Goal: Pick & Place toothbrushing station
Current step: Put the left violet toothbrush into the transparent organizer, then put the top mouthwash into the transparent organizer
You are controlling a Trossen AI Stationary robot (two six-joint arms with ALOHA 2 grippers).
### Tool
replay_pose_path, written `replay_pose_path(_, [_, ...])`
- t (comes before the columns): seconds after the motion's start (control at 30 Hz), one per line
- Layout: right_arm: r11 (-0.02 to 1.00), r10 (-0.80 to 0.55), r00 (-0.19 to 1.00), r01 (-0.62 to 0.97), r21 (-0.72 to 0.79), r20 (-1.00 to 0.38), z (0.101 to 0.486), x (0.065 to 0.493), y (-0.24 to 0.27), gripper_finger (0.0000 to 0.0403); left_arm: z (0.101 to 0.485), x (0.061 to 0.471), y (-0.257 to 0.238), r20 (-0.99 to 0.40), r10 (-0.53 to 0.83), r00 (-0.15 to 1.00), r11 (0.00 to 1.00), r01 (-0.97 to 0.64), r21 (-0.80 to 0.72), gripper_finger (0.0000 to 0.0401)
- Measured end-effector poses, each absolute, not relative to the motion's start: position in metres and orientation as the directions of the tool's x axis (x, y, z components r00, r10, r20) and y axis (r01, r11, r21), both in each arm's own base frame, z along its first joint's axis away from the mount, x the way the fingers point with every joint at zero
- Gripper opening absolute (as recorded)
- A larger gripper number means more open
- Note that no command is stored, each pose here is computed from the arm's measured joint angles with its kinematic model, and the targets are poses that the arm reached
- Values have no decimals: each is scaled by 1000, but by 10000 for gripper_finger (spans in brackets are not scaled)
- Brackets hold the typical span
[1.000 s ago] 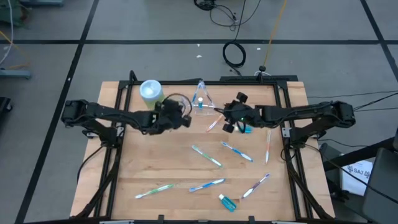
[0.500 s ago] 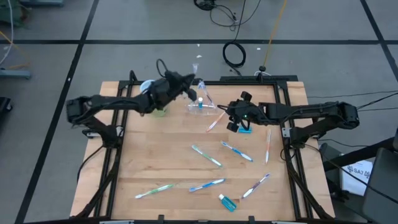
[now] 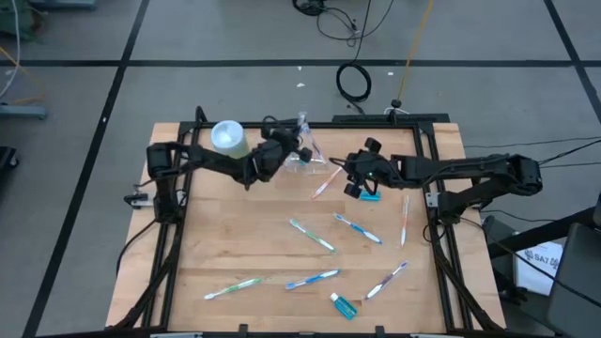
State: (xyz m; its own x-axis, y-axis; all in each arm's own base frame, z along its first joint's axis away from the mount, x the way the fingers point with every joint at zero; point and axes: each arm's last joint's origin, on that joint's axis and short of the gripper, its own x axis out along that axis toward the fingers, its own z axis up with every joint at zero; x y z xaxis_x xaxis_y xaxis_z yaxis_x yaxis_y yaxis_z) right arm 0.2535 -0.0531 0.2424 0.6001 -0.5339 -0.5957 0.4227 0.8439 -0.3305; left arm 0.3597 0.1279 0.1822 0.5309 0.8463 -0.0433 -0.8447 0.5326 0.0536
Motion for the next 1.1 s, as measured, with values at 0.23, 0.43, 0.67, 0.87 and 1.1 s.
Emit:
replay_pose_path(0.23, [842,-537,646,445,-305,-542,242,257,-54,139,165,362,121,-131,858,496,509,-855,95,6])
replay_pose_path(0.43, [843,-536,647,452,-293,-543,241,257,-54,139,158,360,119,-190,867,460,482,-872,89,29])
replay_pose_path(0.67, [843,-535,647,452,-292,-543,241,257,-53,139,157,361,114,-194,868,457,481,-871,100,53])
replay_pose_path(0.87, [843,-534,647,451,-292,-543,241,257,-53,139,169,359,102,-206,854,477,508,-849,143,88])
replay_pose_path(1.1, [846,-528,647,462,-268,-550,241,256,-53,139,200,339,92,-271,861,431,474,-872,119,136])
